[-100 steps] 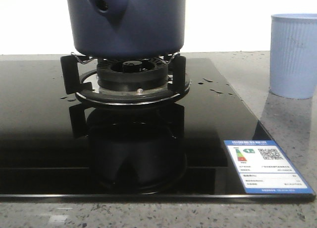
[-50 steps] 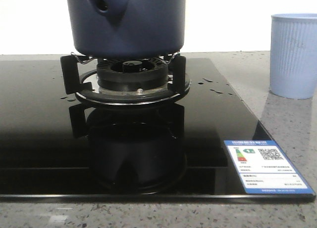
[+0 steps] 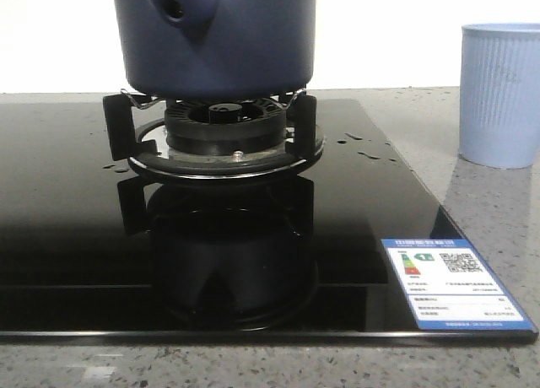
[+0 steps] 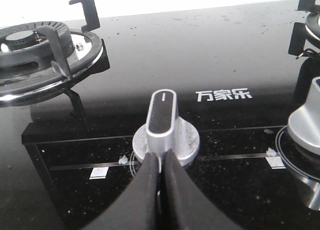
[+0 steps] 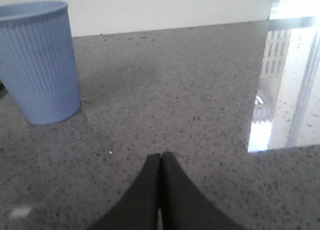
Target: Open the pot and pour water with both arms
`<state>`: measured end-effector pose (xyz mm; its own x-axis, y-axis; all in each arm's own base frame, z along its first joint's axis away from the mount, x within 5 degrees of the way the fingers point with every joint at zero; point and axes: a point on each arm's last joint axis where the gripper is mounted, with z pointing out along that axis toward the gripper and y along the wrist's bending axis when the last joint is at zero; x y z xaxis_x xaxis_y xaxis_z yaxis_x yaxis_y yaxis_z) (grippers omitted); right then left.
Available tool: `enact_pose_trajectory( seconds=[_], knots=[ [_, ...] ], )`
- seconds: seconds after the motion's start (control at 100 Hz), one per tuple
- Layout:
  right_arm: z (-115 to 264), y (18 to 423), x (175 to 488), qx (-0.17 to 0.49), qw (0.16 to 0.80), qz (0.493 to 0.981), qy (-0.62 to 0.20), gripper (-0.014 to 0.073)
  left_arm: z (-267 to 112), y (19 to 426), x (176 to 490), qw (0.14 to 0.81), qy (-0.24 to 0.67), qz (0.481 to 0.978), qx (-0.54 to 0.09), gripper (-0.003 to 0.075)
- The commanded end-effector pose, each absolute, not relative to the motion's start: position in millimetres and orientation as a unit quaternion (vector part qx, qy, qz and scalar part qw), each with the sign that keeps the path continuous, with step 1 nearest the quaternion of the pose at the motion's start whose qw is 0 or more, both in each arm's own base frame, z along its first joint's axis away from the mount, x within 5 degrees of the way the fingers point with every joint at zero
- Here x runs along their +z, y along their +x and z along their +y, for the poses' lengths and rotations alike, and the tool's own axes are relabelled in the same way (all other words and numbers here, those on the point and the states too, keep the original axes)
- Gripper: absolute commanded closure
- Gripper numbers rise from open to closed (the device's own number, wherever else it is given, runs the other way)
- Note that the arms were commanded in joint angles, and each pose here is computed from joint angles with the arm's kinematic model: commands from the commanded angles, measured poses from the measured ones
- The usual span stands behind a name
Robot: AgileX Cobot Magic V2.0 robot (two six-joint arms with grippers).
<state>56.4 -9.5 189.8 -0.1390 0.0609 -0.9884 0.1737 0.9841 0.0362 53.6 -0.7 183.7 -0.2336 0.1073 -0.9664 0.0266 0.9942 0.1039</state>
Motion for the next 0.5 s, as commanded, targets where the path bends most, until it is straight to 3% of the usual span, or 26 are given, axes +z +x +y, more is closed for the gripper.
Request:
enact_pose_trajectory(
  seconds=[0.0, 0.07, 0.49],
  knots=[
    [-9.3, 54.0, 179.9, -0.048, 0.642, 0.761, 0.076, 0.0662, -0.8, 53.8, 178.2, 0.634, 0.032, 0.773, 0.026, 0.0739],
    [-8.9, 52.8, 174.3, -0.045, 0.619, 0.781, 0.078, 0.0662, -0.8, 53.8, 178.2, 0.634, 0.032, 0.773, 0.026, 0.0739],
    [-8.9, 52.7, 174.3, -0.046, 0.619, 0.78, 0.078, 0.0662, -0.8, 53.8, 178.2, 0.634, 0.032, 0.773, 0.026, 0.0739]
  ],
)
